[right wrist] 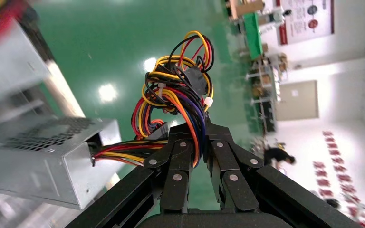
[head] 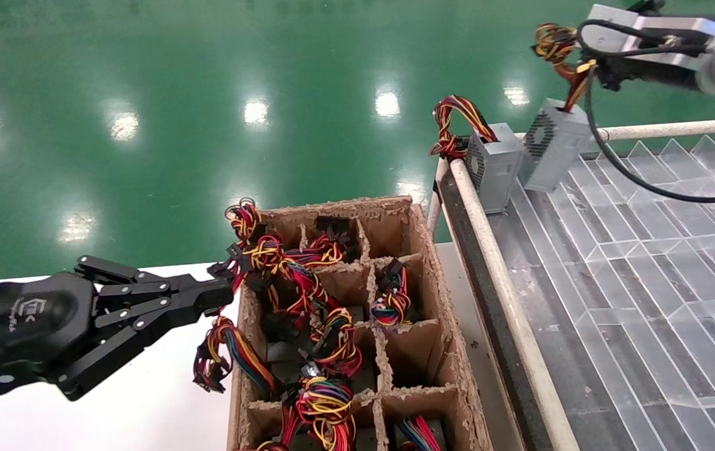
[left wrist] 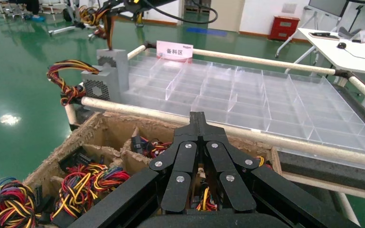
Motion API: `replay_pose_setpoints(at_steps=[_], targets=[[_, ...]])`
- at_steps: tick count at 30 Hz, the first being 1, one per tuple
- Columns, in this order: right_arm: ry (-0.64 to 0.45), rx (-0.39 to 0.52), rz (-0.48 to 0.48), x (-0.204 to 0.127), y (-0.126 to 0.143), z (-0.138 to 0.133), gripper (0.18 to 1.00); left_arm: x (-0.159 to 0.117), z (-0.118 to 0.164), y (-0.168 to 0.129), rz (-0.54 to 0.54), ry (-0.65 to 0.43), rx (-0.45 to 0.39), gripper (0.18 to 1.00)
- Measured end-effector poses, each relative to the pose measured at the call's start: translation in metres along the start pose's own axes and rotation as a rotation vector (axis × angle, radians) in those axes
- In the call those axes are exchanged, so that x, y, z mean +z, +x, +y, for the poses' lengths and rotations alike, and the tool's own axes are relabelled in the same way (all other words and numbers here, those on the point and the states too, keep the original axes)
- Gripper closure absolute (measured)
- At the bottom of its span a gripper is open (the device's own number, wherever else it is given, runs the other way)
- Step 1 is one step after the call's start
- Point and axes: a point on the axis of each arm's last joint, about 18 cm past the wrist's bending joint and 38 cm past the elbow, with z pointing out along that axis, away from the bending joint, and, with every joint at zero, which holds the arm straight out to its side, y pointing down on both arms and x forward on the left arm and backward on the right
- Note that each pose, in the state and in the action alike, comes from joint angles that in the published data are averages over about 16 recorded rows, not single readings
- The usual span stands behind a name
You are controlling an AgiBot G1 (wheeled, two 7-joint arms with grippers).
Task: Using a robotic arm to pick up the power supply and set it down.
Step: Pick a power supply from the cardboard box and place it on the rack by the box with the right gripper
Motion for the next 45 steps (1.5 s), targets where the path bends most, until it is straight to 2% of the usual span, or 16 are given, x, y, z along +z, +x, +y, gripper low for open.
replay_pose_setpoints(at_steps=[15, 32, 38, 45], targets=[[0.088, 0.058, -0.056, 0.007, -0.027, -0.017, 0.976, 0.000, 0.000, 0.000, 0.000, 0.000, 0.000, 0.993], [0.132, 0.142, -0.093, 0.010, -0.037, -0.030, 0.966, 0.000, 0.000, 0.000, 0.000, 0.000, 0.000, 0.993], [0.137, 0.139, -0.119, 0.011, -0.042, -0.034, 0.933, 0.000, 0.000, 0.000, 0.000, 0.000, 0.000, 0.993], [0.129, 0.091, -0.154, 0.010, -0.045, -0.036, 0.848, 0.000, 0.000, 0.000, 0.000, 0.000, 0.000, 0.993]])
